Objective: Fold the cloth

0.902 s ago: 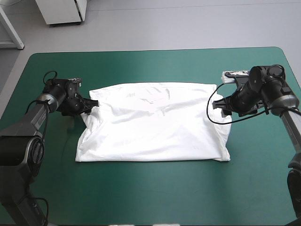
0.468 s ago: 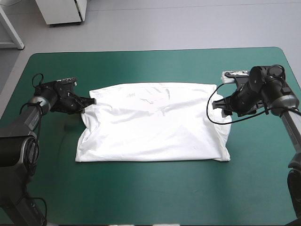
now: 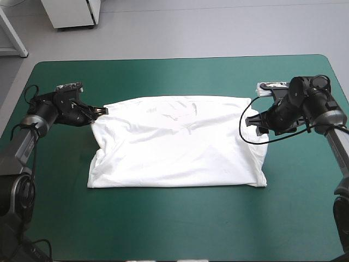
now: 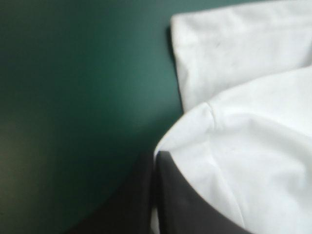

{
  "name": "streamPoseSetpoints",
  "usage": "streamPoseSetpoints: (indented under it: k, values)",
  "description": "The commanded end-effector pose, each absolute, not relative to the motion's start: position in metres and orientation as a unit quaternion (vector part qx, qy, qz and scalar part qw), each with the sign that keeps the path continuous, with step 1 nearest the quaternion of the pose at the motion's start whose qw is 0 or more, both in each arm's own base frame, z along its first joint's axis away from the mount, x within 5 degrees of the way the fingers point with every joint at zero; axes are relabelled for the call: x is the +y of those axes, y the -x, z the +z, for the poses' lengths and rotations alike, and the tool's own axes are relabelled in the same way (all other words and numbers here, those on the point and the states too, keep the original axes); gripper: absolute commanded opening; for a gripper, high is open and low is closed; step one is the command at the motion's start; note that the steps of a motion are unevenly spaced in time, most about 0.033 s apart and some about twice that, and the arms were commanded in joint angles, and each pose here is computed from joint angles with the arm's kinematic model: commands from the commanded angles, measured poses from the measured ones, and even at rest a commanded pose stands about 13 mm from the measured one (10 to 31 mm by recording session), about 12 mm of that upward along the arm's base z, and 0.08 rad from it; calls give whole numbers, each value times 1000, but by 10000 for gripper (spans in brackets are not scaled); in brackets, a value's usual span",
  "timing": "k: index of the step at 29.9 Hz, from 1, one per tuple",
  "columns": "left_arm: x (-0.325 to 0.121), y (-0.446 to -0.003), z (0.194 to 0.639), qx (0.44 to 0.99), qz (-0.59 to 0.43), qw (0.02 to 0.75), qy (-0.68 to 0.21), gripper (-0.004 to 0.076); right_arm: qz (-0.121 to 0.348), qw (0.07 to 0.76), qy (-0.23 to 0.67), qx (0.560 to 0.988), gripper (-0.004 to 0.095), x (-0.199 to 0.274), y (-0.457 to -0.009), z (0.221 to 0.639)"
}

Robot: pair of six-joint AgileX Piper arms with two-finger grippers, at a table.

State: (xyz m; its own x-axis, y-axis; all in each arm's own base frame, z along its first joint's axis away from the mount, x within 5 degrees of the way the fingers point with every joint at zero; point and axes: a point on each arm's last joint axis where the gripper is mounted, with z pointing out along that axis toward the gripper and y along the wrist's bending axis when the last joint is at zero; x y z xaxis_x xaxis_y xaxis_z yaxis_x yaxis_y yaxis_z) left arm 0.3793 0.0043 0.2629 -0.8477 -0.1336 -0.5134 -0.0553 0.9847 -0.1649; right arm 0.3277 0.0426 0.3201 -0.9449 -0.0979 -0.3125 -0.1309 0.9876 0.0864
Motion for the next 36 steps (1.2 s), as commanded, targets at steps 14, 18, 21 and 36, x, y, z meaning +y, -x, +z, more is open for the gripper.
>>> streamPoseSetpoints:
  k: [14,18,21,36]
  values:
    - [-92,-365,298,923,-194,314,-106,-9,57,235,63,968,507,41,-329,346]
    - [-125,-368,272,926,-185,287,-162,-9,49,239,65,968,507,39,-331,345]
    - [-132,-372,255,930,-174,273,-172,7,44,239,64,968,507,38,-331,345]
    - [-133,-376,309,940,-155,231,-199,725,12,228,20,973,507,25,-343,331]
